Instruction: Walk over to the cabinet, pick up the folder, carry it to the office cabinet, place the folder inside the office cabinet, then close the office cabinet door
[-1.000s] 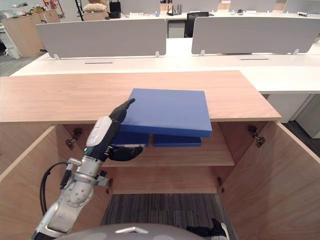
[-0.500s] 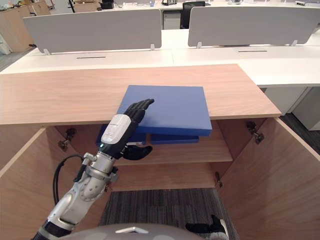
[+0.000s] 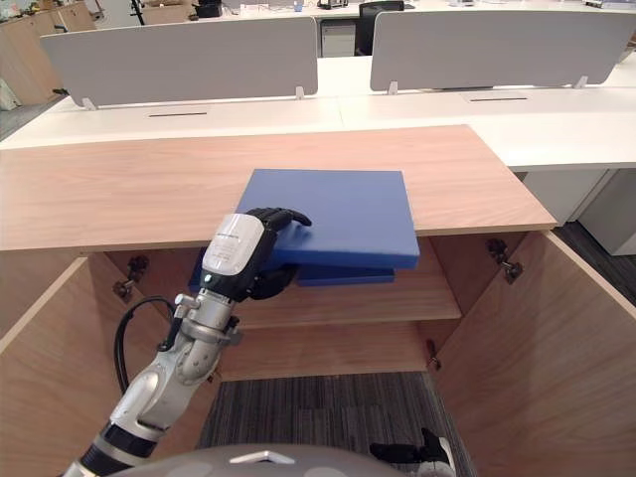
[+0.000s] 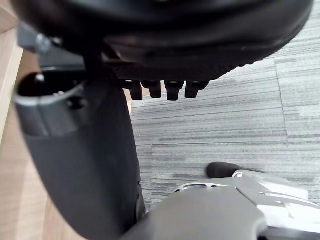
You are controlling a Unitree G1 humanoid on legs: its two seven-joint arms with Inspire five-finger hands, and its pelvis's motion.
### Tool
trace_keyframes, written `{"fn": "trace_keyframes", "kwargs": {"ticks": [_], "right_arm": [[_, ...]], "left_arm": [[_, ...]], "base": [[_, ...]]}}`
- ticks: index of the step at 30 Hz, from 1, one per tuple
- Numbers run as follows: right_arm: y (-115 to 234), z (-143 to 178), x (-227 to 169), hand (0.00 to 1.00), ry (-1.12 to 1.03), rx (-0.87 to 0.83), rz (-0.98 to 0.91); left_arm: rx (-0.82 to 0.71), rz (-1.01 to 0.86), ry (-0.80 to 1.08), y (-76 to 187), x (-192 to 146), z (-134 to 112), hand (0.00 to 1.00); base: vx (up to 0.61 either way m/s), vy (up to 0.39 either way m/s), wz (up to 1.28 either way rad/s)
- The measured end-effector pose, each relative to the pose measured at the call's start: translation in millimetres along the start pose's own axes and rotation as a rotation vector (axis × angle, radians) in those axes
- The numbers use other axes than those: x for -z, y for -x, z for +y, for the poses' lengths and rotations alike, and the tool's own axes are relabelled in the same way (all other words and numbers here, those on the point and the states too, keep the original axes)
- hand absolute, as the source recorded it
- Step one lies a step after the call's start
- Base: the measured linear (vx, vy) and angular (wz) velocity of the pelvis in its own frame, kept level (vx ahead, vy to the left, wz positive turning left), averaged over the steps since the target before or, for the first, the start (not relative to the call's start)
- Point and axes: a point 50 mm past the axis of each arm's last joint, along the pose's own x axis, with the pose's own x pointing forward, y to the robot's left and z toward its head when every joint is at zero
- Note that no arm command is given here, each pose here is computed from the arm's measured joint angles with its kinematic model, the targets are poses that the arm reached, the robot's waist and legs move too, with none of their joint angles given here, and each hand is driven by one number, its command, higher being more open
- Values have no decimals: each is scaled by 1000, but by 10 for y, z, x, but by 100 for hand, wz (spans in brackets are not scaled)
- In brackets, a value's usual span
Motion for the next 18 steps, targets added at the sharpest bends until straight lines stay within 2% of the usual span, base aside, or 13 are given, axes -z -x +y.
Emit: {"fn": "trace_keyframes", "kwargs": {"ticks": [5,18], "right_arm": [[-2,-12,1,100,-3,3,1],[-5,-23,-4,100,-39,5,4]], "left_arm": [[-96,-2,9,-87,-34,71,0],[-103,18,25,-100,9,110,0]], "base": [[-2,0,-7],[0,0,0]]}}
